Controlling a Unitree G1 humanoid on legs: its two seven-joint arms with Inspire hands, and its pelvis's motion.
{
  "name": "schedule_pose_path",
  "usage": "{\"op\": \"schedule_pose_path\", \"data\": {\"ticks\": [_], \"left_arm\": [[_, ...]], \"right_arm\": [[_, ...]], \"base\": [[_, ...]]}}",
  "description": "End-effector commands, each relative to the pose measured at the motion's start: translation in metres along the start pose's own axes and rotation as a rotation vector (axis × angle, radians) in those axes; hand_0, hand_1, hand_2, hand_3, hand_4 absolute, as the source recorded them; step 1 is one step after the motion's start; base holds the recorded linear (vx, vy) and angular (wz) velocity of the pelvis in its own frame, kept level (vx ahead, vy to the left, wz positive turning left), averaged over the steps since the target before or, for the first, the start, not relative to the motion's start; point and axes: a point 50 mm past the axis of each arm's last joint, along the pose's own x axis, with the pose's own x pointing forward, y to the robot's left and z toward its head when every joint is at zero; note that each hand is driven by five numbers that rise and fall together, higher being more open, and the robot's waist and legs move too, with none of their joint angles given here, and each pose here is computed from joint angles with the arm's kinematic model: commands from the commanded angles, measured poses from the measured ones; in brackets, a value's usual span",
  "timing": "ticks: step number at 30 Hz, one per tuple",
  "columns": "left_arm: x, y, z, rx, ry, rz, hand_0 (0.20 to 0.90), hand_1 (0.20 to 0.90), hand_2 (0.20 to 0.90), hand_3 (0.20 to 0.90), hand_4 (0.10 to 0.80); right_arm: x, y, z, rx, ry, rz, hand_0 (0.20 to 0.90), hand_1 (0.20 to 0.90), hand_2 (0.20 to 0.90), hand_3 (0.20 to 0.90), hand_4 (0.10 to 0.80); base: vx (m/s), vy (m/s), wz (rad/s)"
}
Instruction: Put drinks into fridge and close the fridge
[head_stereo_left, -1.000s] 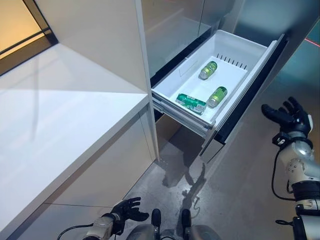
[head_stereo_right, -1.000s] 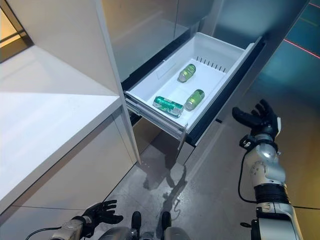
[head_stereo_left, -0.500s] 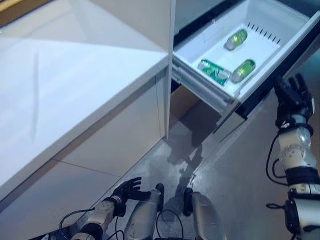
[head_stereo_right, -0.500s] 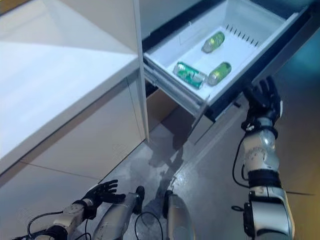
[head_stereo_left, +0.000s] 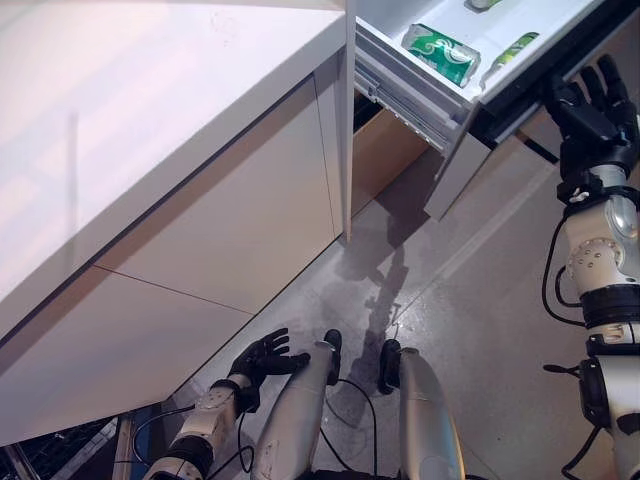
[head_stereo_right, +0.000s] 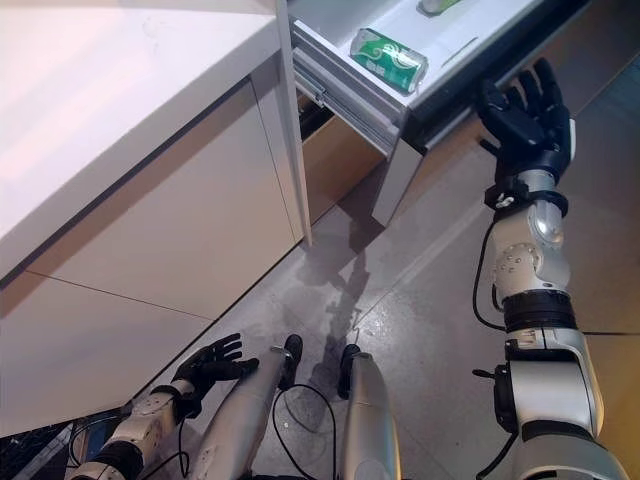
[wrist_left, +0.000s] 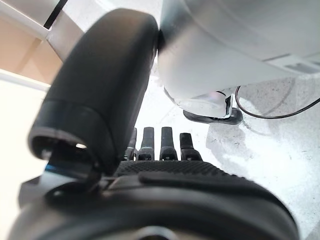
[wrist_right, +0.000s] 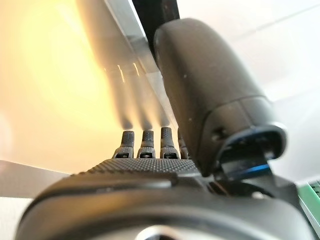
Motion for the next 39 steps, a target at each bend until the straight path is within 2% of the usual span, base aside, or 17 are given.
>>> {"op": "schedule_pose_path", "data": {"ticks": [1, 12, 17, 22, 31, 39], "left_arm": [[-0.026, 0.028, -0.039, 0.057, 0.130, 0.079, 0.900, 0.900, 0.900, 0.900, 0.800], [-0.025, 0.025, -0.034, 0.106, 0.132, 0.028, 0.900, 0.900, 0.900, 0.900, 0.800], [-0.026, 0.033, -0.031, 0.126, 0.136, 0.044, 0.900, 0.900, 0.900, 0.900, 0.800], [-0.030, 0.040, -0.033, 0.148, 0.156, 0.063, 0.900, 0.900, 0.900, 0.900, 0.800], [-0.028, 0.042, -0.030, 0.195, 0.166, 0.062, 0.900, 0.900, 0.900, 0.900, 0.800], [-0.024, 0.036, -0.031, 0.134, 0.160, 0.058, 0.900, 0.900, 0.900, 0.900, 0.800]], "right_arm": [[0.016, 0.076, 0.054, -0.116, -0.157, 0.330, 0.900, 0.900, 0.900, 0.900, 0.800], [0.027, 0.127, 0.066, -0.278, -0.172, 0.432, 0.900, 0.900, 0.900, 0.900, 0.800], [0.021, 0.139, 0.040, -0.492, -0.003, 0.607, 0.900, 0.900, 0.900, 0.900, 0.800], [0.024, 0.130, 0.038, -0.496, 0.005, 0.594, 0.900, 0.900, 0.900, 0.900, 0.800], [0.030, 0.111, 0.052, -0.403, -0.115, 0.389, 0.900, 0.900, 0.900, 0.900, 0.800], [0.018, 0.066, 0.030, -0.272, -0.065, 0.306, 0.900, 0.900, 0.900, 0.900, 0.800]], "base": [[0.000, 0.000, 0.00], [0.022, 0.008, 0.09], [0.005, -0.022, 0.08], [0.013, -0.047, 0.11], [-0.048, -0.046, 0.09], [-0.032, -0.019, -0.17]]}}
